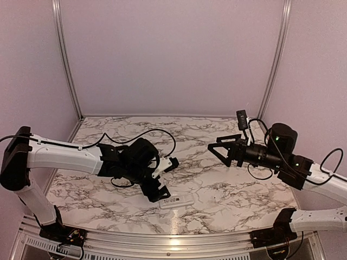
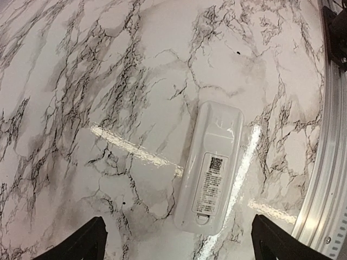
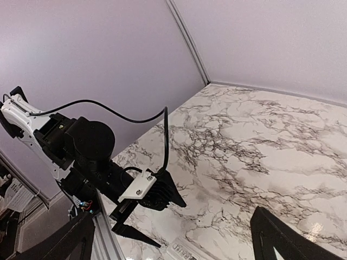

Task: Load the batteries into the remote control
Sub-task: Pick up the remote control from the center of the board.

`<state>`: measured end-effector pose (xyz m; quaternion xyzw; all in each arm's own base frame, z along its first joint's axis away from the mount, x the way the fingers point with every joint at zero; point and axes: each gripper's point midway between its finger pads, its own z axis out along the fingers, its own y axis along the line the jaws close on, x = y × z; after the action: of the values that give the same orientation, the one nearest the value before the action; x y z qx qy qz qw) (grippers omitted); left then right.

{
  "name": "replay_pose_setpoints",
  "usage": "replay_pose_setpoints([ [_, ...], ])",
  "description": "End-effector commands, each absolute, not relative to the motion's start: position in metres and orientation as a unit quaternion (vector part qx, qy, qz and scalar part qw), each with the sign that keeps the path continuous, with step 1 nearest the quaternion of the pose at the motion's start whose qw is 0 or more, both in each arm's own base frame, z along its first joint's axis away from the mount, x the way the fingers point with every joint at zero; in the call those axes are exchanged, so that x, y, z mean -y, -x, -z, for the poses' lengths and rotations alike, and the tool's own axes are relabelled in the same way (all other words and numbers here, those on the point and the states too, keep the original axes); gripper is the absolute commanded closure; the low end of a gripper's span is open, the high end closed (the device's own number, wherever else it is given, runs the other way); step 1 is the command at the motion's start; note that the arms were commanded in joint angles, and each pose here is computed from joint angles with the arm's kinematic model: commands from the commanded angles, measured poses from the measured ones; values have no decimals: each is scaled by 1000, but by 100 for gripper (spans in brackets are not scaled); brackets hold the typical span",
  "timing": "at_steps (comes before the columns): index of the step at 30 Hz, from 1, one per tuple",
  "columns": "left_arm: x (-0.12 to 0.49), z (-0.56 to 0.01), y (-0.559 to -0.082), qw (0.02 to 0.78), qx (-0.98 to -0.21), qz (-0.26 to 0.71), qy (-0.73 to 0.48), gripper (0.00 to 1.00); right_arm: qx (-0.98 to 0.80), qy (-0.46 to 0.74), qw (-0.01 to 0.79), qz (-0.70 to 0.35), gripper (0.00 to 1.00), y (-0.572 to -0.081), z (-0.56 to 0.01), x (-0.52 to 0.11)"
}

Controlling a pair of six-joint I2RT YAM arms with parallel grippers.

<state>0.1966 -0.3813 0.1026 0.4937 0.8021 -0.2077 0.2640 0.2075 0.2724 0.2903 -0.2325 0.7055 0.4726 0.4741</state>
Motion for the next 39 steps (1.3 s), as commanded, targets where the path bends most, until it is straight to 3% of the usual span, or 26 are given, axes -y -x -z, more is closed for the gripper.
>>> replay_pose_setpoints([
  [1, 381, -70, -186, 215, -773, 158, -576, 5, -756, 199, 491, -384, 1, -223, -267, -240],
  [10, 405, -44, -178, 172, -746, 138, -629, 9, -764, 242, 435, -410, 1, -211, -242, -258],
  [19, 408, -20, -179, 152, -743, 105, -644, 19, -768, 270, 405, -416, 1, -207, -234, -268],
  [24, 409, -13, -178, 142, -745, 105, -644, 29, -760, 277, 401, -430, 1, -202, -238, -271],
  [32, 414, -18, -179, 145, -751, 130, -631, 56, -747, 285, 402, -446, 1, -198, -243, -274],
  [39, 423, -72, -196, 208, -753, 184, -597, 62, -724, 297, 419, -461, 2, -195, -263, -276],
])
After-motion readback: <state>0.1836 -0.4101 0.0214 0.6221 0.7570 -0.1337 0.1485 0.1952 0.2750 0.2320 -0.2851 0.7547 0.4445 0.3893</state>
